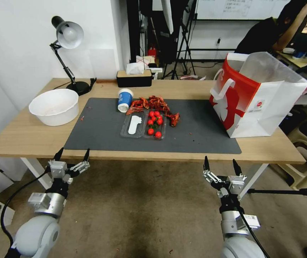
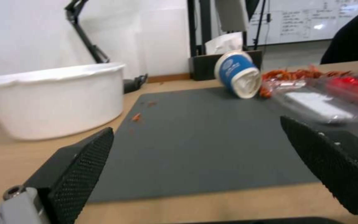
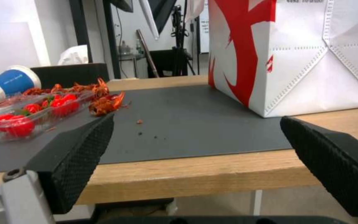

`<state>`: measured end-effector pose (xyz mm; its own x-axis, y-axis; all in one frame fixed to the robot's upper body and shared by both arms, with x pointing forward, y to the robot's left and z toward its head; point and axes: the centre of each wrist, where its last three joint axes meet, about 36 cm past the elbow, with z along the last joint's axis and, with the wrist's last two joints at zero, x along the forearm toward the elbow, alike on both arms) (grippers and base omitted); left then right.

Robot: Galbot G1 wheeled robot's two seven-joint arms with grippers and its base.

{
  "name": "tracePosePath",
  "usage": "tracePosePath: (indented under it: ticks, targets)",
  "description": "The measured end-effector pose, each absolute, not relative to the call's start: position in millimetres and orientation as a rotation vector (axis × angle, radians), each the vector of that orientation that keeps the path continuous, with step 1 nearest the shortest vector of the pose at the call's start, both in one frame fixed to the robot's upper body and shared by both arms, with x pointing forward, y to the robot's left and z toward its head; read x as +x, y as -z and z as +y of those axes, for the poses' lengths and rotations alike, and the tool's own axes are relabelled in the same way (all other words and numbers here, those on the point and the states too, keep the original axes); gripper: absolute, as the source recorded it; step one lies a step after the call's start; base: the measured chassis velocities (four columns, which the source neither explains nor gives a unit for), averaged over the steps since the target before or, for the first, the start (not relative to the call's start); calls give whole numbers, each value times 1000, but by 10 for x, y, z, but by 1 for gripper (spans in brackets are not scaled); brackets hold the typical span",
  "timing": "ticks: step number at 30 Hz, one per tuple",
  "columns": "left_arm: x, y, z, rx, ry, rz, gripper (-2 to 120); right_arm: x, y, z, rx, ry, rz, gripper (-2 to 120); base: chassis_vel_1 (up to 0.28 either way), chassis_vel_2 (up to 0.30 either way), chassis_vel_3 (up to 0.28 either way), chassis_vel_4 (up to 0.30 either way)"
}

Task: Pick up the trash from the table and place it into the takeout bag.

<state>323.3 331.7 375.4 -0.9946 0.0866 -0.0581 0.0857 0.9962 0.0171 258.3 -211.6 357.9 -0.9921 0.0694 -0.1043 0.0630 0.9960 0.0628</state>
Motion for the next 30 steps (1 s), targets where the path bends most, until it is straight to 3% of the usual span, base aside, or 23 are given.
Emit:
tracePosePath:
  ticks: [16, 30]
  targets:
    - [4042, -4238, 3035, 361, 43, 3026, 100, 2572, -3585, -2109, 109, -85, 3029, 100, 0, 0, 0, 0]
    - [4939, -4656, 3129, 485, 68, 3073, 100, 2612, -3605, -2114, 104, -72, 3024, 100, 0, 0, 0, 0]
